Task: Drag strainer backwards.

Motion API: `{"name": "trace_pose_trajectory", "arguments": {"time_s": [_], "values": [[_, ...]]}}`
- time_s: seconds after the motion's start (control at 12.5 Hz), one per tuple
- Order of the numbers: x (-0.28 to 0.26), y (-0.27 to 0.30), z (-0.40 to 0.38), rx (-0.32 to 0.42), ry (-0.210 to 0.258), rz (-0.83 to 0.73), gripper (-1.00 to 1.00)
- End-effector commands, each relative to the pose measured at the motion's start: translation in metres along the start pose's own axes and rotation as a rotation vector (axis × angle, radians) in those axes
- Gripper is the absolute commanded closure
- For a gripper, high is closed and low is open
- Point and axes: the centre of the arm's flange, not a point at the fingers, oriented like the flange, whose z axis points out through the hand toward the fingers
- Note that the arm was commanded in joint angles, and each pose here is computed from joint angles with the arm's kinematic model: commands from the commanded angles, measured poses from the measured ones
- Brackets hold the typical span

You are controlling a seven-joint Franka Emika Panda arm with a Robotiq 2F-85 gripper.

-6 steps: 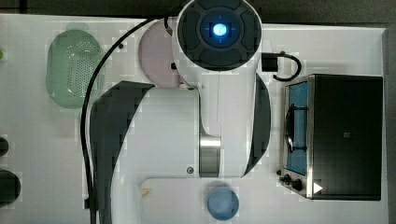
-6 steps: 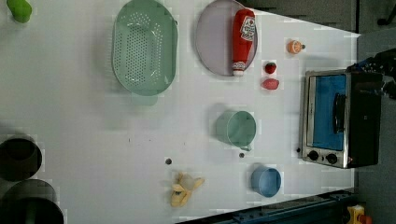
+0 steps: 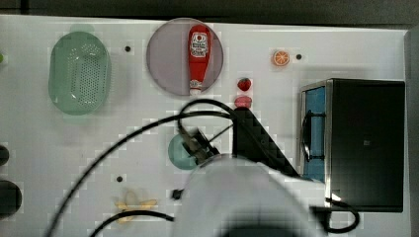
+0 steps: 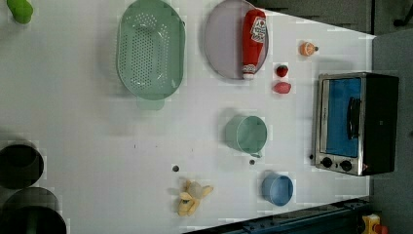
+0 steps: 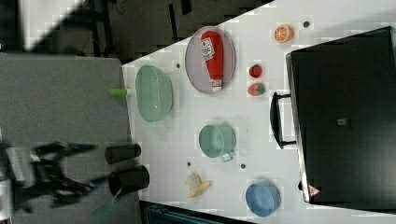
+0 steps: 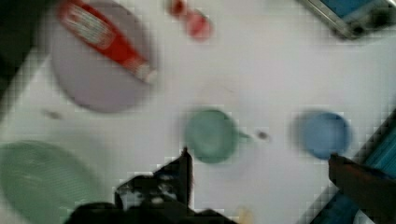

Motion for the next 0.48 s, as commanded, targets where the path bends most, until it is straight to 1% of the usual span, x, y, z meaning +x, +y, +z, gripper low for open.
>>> {"name": "trace_pose_trajectory", "arguments": {"time_s": [0.08,0.24,0.48], "values": [[-0.044,-0.088,0.078,-0.074,-0.057,-0.024,-1.0],[-0.075,-0.134,0.119,-0.09,-0.066,0.068,-1.0],[-0.12,-0.194,0.174,-0.063,-0.095,0.202,-1.0]]}}
